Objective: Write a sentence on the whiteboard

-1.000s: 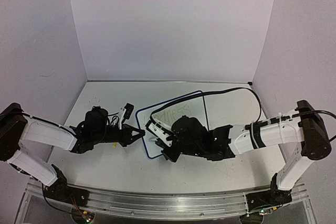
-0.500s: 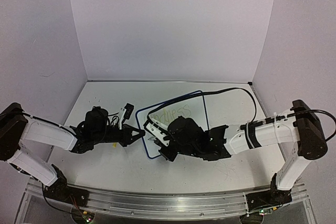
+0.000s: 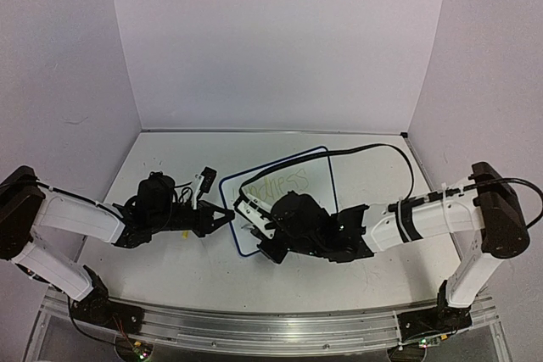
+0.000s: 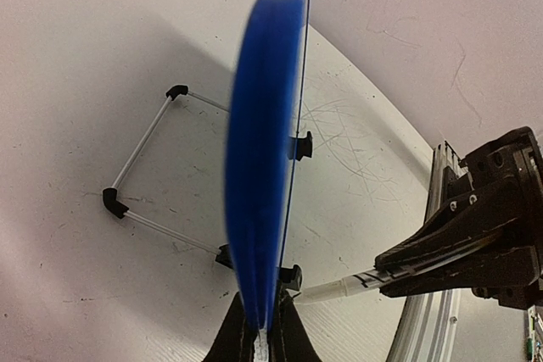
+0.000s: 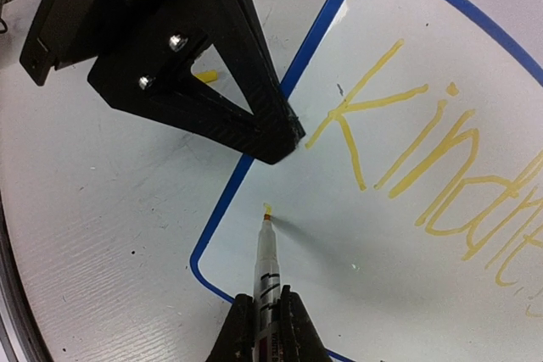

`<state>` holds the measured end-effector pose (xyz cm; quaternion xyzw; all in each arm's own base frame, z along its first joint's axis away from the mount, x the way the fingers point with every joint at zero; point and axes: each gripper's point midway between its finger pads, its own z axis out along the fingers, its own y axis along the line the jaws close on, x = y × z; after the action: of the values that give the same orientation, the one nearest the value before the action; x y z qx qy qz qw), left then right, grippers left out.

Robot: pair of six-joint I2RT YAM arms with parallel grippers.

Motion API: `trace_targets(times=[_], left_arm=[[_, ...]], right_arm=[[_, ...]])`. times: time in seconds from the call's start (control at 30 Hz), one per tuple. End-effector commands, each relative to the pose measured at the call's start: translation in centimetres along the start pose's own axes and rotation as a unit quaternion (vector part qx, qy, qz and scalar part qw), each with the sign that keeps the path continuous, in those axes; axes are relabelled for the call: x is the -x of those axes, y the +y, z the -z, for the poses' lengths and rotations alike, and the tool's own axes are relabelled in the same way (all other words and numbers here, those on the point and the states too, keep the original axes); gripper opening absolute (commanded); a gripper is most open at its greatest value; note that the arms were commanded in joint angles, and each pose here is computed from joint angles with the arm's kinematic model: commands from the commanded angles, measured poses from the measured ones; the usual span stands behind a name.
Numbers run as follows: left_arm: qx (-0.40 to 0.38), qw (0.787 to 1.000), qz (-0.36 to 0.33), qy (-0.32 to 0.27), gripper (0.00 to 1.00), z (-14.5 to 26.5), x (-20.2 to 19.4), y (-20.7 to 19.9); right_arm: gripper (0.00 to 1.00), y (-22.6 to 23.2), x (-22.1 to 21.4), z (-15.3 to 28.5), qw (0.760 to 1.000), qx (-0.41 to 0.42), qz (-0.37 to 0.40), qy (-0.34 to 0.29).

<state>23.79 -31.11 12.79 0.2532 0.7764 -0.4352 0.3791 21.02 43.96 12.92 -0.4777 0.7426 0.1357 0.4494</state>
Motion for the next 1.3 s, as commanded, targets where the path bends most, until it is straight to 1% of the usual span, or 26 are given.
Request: trace_targets(times=[0.0, 0.27, 0.37, 0.97, 1.27], left_arm=[[0.029, 0.999, -0.011, 0.008, 0.0, -0.3, -0.3, 1.1], [0.03, 0.999, -0.009, 0.011, 0.0, -0.3, -0.5, 1.2], [0.029, 0.999, -0.009, 0.01, 0.0, -0.3, -0.4, 1.2], [0.031, 0.999, -0.008, 0.008, 0.0, 0.0, -0.5, 1.1], [0.031, 0.999, -0.008, 0.008, 0.0, 0.0, -0.5, 1.1]], right_arm=[[0.0, 0.6, -1.3, -0.1, 1.0, 0.013, -0.012, 0.014], [0.0, 1.6, -2.7, -0.6, 0.999, 0.033, -0.015, 0.031], [0.0, 1.4, -2.7, -0.7, 0.999, 0.027, -0.017, 0.031], [0.0, -2.5, 1.0, 0.4, 0.997, -0.064, -0.044, -0.024], [0.0, -4.2, 2.0, 1.4, 0.993, -0.086, -0.059, -0.048]])
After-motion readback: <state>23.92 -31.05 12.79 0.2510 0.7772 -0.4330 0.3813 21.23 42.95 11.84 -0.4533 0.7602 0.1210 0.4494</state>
